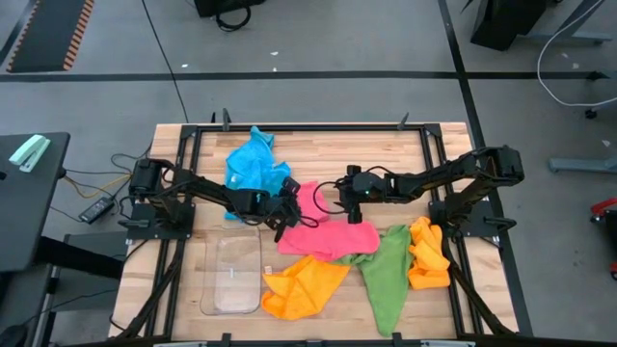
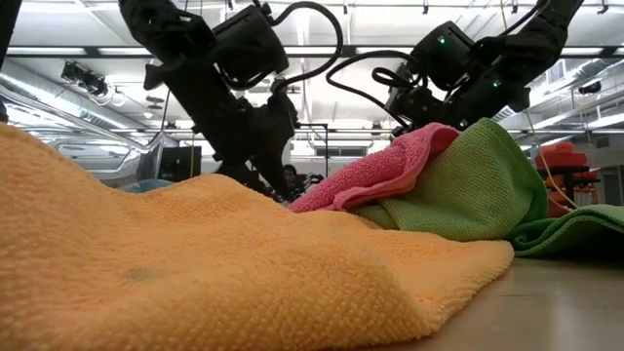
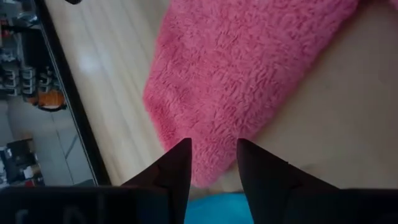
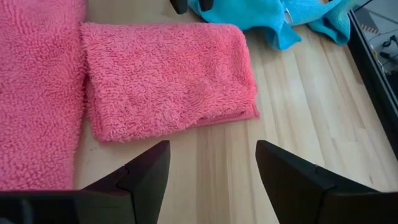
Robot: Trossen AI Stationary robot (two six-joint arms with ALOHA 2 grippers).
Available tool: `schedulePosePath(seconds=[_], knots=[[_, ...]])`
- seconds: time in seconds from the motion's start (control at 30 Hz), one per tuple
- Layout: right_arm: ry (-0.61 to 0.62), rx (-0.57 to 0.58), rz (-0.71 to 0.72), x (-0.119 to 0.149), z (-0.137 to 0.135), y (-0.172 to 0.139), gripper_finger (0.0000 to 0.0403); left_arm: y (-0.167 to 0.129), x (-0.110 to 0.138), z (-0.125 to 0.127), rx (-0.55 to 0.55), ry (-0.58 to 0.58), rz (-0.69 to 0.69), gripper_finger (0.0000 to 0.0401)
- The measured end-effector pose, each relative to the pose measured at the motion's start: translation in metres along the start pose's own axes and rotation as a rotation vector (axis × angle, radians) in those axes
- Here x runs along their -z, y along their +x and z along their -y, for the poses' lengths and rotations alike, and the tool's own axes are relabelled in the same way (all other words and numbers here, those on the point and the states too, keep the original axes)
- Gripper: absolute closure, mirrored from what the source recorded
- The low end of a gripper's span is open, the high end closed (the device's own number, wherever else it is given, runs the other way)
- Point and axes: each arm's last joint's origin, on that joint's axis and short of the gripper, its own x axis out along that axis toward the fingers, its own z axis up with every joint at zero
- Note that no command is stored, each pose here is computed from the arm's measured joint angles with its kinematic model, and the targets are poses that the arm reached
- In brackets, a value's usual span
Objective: Fold microfiber towels
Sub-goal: Put the top pink microfiber cloth into the transparent bin
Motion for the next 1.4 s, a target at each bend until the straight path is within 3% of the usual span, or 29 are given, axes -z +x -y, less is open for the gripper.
schedulePosePath(seconds=[0.37, 0.63, 0.97, 1.23, 1.4], knots=[[0.06, 0.0, 0.0, 0.0, 0.0, 0.0, 0.014, 0.005, 0.012, 0.0, 0.052, 0.15, -0.072, 0.022], [0.06, 0.023, -0.006, 0.0, 0.0, 0.0, 0.0109, 0.01, 0.02, -0.007, 0.074, 0.165, -0.072, 0.0196], [0.083, 0.021, 0.003, -0.001, -0.001, 0.0, 0.0104, 0.018, 0.026, -0.009, 0.155, 0.221, -0.005, 0.0198], [0.047, 0.015, 0.039, -0.007, -0.008, -0.002, 0.0104, 0.028, 0.026, -0.006, 0.153, 0.316, -0.001, 0.0187], [0.049, 0.022, 0.046, -0.008, -0.008, -0.002, 0.0104, 0.031, 0.029, -0.01, 0.143, 0.306, 0.006, 0.019]])
